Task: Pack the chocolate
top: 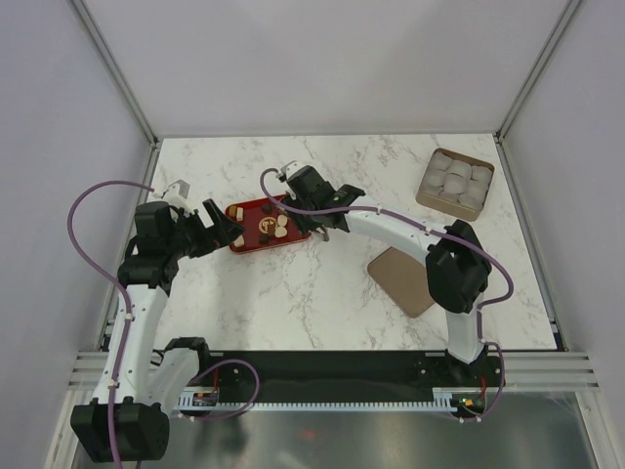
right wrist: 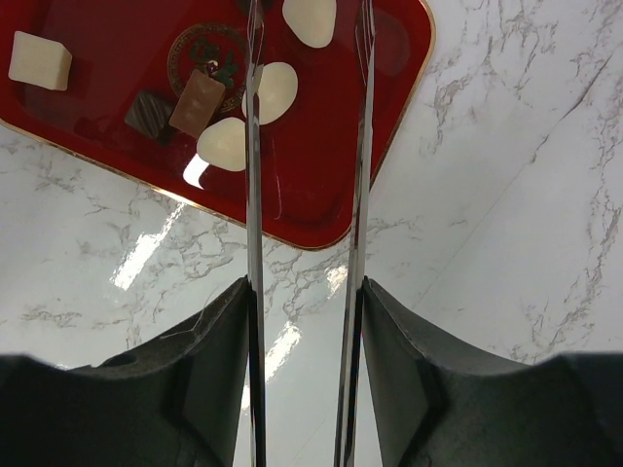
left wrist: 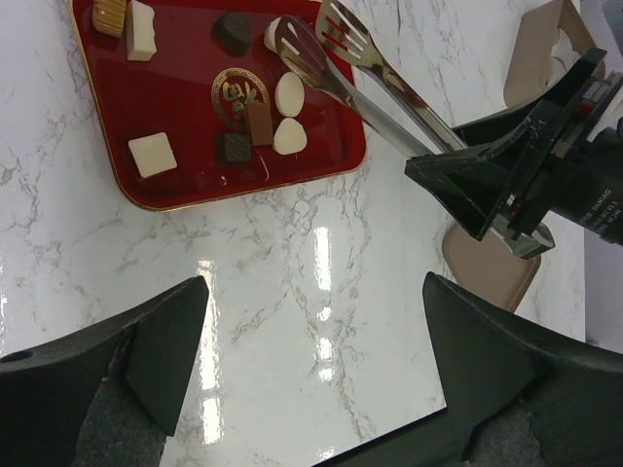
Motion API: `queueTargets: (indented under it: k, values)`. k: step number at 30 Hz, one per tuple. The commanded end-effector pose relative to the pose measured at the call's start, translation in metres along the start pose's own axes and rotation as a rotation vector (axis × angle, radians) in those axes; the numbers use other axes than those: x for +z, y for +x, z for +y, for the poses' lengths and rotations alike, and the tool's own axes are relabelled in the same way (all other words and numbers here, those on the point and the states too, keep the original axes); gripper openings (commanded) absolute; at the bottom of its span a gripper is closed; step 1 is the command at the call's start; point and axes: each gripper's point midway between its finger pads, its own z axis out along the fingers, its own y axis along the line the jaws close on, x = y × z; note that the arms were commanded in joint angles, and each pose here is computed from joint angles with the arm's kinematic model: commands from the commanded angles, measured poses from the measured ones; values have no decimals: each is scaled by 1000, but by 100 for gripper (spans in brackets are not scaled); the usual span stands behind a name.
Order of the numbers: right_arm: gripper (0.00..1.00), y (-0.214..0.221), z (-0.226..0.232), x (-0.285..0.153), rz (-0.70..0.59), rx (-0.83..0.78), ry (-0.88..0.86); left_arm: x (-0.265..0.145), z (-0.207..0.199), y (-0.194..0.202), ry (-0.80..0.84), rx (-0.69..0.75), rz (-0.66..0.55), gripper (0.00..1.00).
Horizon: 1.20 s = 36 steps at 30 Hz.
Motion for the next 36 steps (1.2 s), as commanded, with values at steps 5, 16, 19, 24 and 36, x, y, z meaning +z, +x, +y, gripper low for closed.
queueTargets:
  k: [5,16,19,24,36]
  values:
    - [54,-21,0,10,-50,3,2,-1,-6,-8,39,59,-35,100]
    - [54,-15,1,29,-23,15,-5,-1,-6,-9,38,58,-33,100]
    - [50,-16,1,29,-25,16,-4,0,-6,-8,37,58,-31,100]
    - [46,-18,1,22,-34,20,-7,1,-4,-8,33,55,-27,100]
    - [36,-37,-9,-37,-101,33,-23,2,-3,-7,30,51,-22,100]
